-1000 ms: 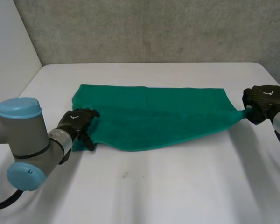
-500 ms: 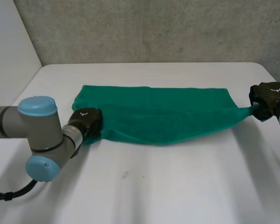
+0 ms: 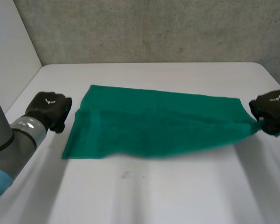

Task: Fold the towel.

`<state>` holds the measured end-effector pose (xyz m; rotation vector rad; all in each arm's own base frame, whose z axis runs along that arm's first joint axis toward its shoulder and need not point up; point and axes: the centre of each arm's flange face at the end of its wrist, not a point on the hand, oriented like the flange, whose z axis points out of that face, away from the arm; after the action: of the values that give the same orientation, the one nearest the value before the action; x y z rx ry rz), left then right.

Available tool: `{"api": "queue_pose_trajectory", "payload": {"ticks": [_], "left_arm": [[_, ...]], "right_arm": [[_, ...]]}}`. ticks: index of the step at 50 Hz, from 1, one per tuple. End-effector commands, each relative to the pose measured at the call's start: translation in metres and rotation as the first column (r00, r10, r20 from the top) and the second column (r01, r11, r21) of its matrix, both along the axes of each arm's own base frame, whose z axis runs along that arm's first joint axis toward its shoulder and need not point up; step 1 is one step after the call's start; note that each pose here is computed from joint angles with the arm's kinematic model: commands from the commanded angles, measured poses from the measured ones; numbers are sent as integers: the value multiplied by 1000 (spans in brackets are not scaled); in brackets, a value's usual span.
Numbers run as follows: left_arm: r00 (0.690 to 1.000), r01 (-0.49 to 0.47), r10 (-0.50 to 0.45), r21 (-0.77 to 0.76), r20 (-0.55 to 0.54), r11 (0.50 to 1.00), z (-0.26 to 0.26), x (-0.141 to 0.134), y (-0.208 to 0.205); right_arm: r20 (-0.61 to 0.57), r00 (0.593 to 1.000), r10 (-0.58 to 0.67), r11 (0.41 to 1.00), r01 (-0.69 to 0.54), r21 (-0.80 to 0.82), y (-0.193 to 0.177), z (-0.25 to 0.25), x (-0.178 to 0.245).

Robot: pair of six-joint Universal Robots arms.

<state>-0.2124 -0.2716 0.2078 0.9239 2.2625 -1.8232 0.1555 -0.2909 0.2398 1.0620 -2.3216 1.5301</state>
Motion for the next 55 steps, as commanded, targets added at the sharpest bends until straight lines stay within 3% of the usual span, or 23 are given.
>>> {"api": "queue_pose_trajectory", "payload": {"ticks": [1, 6, 18, 55], "left_arm": [[993, 11, -23, 106, 120, 994, -40, 7, 4], [991, 4, -30, 187, 132, 982, -66, 4, 0], [996, 78, -67, 251, -53, 965, -70, -2, 7], [996, 75, -66, 162, -64, 984, -90, -9, -49]], "right_arm": [[-25, 998, 51, 997, -49, 65, 7, -18, 11], [17, 999, 39, 995, -41, 92, 1, -40, 16], [52, 999, 17, 1000, -18, 14, -8, -49, 14], [60, 998, 22, 1000, -22, 3, -8, -55, 15]]}}
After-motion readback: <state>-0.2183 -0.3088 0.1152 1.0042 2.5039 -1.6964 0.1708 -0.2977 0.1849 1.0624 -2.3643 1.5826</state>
